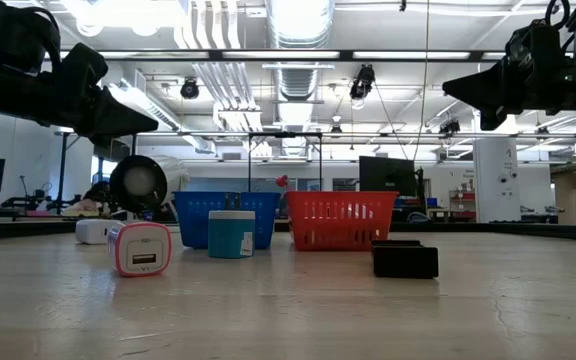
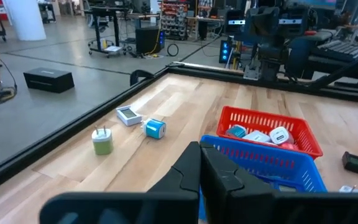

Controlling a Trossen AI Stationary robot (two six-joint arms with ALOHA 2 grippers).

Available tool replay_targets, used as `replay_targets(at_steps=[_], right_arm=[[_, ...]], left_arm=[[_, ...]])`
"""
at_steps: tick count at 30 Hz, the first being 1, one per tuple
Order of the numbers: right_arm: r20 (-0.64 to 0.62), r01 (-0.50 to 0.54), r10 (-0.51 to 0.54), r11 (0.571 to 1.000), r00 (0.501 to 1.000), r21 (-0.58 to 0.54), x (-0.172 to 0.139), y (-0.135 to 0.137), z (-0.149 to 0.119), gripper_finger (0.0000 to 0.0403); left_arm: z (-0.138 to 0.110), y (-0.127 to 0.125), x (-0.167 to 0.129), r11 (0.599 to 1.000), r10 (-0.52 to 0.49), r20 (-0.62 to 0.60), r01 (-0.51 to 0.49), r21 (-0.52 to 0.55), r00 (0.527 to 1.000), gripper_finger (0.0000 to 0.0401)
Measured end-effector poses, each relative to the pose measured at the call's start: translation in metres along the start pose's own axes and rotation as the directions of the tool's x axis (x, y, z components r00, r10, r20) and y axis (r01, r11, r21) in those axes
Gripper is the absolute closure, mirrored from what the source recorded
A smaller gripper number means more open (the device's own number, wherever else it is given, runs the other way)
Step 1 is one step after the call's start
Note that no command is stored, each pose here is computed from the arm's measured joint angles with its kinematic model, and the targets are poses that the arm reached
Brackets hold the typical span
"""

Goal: Pick & Place Office items
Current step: Put the blue charger adapter into the red bin

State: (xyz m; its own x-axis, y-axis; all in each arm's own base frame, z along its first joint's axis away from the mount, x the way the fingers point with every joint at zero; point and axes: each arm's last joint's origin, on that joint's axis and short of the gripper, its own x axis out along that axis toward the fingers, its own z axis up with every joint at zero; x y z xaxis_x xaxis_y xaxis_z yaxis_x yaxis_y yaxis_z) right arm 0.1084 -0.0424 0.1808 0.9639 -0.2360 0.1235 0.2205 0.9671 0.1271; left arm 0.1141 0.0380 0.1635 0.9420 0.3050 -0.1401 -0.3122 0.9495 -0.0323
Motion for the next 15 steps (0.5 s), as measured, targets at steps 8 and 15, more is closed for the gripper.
replay_targets(at_steps=[8, 15], right_arm=[[-0.002, -0.006, 0.006, 1.0, 1.0, 0.006, 0.0002, 0.0007, -0.0003, 0.039], [-0.002, -0.013, 0.013, 1.0, 1.0, 0.005, 0.0002, 0.0015, -0.0003, 0.039]], left_arm=[[0.0, 0.0, 0.0, 1.0, 0.0, 0.0, 0.0, -0.003, 1.0, 0.0386], [0.0001, 0.0, 0.0, 1.0, 0.0, 0.001, 0.0, -0.003, 1.0, 0.0385]])
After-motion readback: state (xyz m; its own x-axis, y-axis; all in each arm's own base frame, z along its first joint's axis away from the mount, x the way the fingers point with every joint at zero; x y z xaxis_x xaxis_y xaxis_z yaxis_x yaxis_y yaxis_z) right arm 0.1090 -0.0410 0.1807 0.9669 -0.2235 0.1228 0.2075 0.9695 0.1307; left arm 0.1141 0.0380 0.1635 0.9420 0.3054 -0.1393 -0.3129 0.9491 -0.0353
